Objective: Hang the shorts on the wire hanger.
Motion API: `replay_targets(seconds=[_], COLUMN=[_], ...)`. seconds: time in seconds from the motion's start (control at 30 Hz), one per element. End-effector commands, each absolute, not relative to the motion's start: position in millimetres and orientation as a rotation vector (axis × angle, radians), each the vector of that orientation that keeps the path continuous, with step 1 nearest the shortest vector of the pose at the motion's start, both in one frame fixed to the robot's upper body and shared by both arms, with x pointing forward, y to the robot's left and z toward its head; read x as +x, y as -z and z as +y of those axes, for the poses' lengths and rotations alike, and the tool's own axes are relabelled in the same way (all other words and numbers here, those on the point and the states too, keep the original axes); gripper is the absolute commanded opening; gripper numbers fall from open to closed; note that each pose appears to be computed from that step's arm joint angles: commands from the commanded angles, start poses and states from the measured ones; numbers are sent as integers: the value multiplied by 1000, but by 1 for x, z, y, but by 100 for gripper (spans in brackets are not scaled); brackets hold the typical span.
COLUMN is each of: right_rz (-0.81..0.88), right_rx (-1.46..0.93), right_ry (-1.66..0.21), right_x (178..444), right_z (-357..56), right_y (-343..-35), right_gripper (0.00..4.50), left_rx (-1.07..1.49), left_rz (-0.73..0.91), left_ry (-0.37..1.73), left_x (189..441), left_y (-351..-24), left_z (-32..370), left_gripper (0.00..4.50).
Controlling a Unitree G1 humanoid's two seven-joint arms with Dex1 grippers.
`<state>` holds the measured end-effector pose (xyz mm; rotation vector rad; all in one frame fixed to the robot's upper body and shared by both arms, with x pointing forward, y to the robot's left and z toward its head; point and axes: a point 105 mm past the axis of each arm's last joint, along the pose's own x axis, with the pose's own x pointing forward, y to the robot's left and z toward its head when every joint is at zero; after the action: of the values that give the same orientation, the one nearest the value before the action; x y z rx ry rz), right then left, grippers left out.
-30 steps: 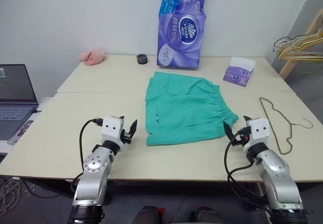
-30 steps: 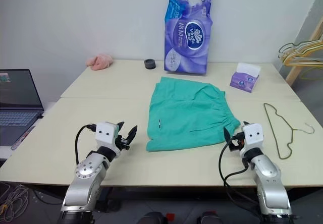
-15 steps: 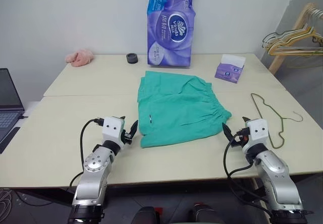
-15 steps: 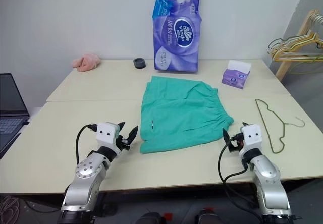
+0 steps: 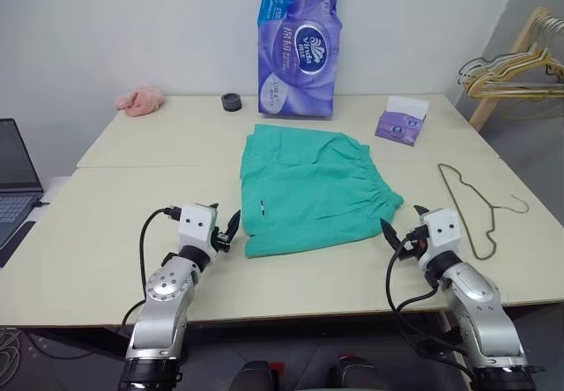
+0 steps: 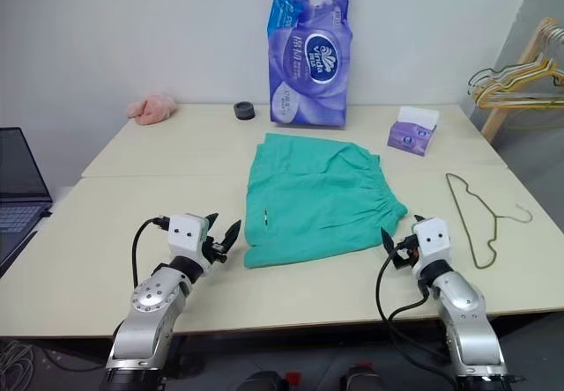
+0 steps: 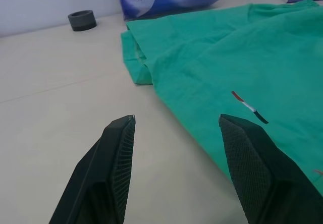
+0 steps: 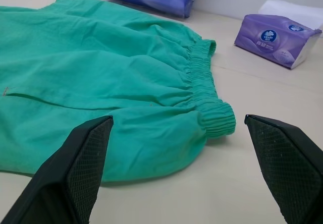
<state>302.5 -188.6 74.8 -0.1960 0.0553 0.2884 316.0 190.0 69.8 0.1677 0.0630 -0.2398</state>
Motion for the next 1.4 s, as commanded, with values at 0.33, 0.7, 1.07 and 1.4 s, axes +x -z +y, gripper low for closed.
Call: replay_targets(seconds=[0.33,0.7,1.07,1.4], right_rz=[-8,64,61,71], right_rx=[-255,-562,-648,-859], right_ry=[-354,-777,-799,-685], right_x=[299,265,265,292], right_z=[-184,-165,-165,-202], right_y=[-94,-100,-102,-103], right_gripper=[450,450,450,450], left_rx=[175,396,729,848], left_rz=[7,117,112,64], left_ry=[366,919,1054,1021], left_x=[310,291,314,335], left_y=[-86,-87,-64,-60], left_z=[180,142,121,120], left_gripper=[312,447,447,246])
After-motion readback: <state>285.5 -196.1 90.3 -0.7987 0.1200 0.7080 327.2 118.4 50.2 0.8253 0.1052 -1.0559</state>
